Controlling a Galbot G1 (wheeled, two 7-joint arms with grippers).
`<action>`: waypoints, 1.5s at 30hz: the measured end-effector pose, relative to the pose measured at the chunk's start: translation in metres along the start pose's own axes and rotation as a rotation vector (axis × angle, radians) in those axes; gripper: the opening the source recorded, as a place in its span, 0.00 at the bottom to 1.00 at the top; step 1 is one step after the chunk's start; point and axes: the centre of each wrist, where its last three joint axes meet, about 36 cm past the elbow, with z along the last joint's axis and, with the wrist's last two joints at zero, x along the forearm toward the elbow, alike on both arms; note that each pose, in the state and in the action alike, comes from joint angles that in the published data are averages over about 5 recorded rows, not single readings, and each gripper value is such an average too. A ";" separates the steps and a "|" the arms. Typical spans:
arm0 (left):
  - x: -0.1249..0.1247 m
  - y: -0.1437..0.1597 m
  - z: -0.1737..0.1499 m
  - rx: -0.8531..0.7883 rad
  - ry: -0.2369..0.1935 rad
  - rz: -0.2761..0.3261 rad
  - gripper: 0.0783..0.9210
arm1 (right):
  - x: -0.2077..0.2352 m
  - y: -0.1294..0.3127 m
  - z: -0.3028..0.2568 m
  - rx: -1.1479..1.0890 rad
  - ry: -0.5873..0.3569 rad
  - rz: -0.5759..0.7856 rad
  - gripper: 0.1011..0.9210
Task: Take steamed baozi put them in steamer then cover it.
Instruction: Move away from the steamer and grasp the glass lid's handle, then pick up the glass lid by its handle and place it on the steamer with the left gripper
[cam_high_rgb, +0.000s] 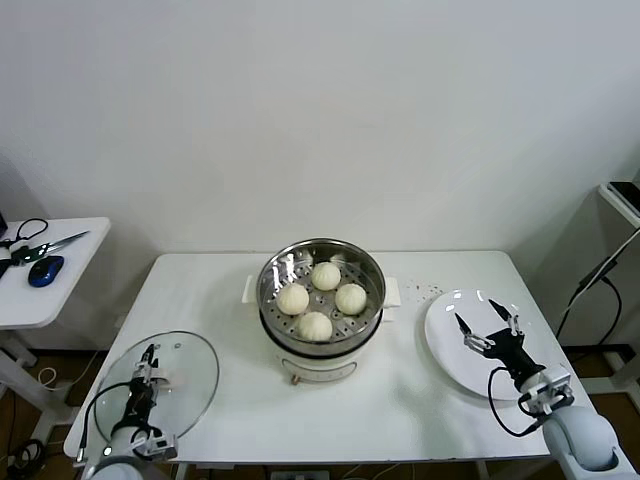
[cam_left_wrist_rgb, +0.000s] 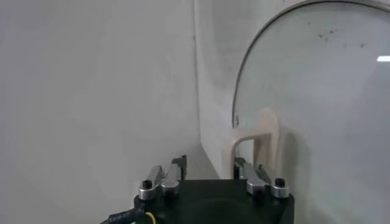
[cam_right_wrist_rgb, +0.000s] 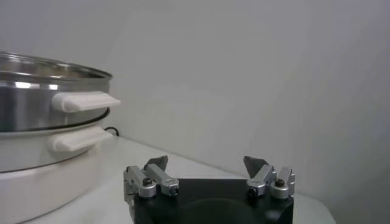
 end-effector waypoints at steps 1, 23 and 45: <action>0.000 0.000 0.000 0.003 -0.001 0.000 0.43 | 0.000 0.000 0.000 0.001 0.000 0.000 0.88; 0.023 0.053 0.001 0.024 -0.016 -0.131 0.09 | -0.003 -0.008 0.004 0.028 0.003 0.006 0.88; 0.033 0.193 -0.079 -0.006 -0.004 -0.421 0.09 | -0.024 -0.015 0.008 0.068 0.018 -0.005 0.88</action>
